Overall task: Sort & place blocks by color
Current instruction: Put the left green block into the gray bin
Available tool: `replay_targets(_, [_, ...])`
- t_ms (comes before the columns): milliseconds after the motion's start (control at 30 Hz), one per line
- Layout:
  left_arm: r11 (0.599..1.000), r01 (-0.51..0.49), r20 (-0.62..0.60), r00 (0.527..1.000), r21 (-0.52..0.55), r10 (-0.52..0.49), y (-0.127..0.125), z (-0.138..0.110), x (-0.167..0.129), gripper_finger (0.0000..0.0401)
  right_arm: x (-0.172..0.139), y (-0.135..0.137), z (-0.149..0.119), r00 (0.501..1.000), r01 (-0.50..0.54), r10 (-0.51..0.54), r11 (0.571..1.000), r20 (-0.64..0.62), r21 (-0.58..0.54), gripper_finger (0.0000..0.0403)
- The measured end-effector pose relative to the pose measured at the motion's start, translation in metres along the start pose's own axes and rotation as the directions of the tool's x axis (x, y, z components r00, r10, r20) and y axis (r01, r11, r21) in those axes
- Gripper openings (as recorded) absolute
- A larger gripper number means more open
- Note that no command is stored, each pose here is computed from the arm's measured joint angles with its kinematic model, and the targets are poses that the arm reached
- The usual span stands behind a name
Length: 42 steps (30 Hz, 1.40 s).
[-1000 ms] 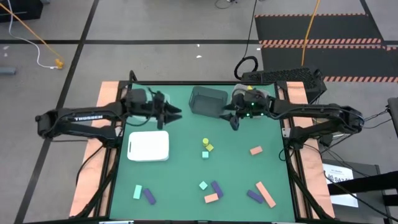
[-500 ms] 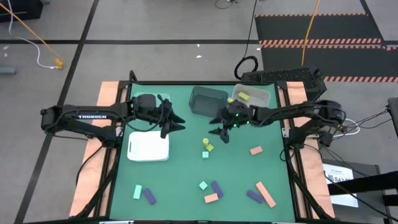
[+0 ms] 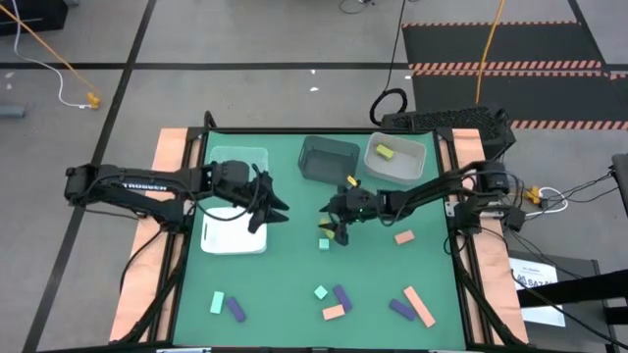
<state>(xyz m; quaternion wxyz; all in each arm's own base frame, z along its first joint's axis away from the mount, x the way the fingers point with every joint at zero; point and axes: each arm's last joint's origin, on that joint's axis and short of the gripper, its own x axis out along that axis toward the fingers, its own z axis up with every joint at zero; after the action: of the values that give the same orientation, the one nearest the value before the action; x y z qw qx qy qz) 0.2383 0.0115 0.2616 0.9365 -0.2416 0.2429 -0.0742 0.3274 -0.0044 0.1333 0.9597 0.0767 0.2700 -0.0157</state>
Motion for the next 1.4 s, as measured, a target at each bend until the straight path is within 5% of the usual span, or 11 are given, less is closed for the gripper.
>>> replay_targets(300, [0.999,0.044,-0.033,0.999,0.033,-0.042,-0.012,-0.006,0.004,0.0202,0.015,0.003,-0.021,0.997,0.053,-0.051,0.998,-0.065,0.037,0.0231])
replay_targets(567, [0.997,0.061,-0.019,0.998,-0.043,-0.062,-0.016,-0.005,0.005,0.0202,0.014,0.002,-0.017,0.996,0.090,-0.087,0.991,-0.030,0.100,0.0117])
replay_targets(733, [0.998,0.066,0.070,0.995,-0.012,-0.065,-0.017,0.003,0.004,0.0202,0.012,0.003,-0.015,0.996,0.087,-0.085,0.988,-0.021,0.127,0.0110])
replay_targets(1167, [0.999,-0.046,0.307,0.950,-0.028,0.052,-0.019,0.019,0.001,0.0202,-0.047,-0.013,0.054,0.950,0.101,-0.150,0.977,0.274,0.186,0.0110])
replay_targets(1400, [0.983,-0.170,0.368,0.912,-0.066,0.182,-0.015,0.021,0.000,0.0202,-0.105,-0.017,0.093,0.860,0.178,-0.161,0.984,0.484,0.011,0.0110])
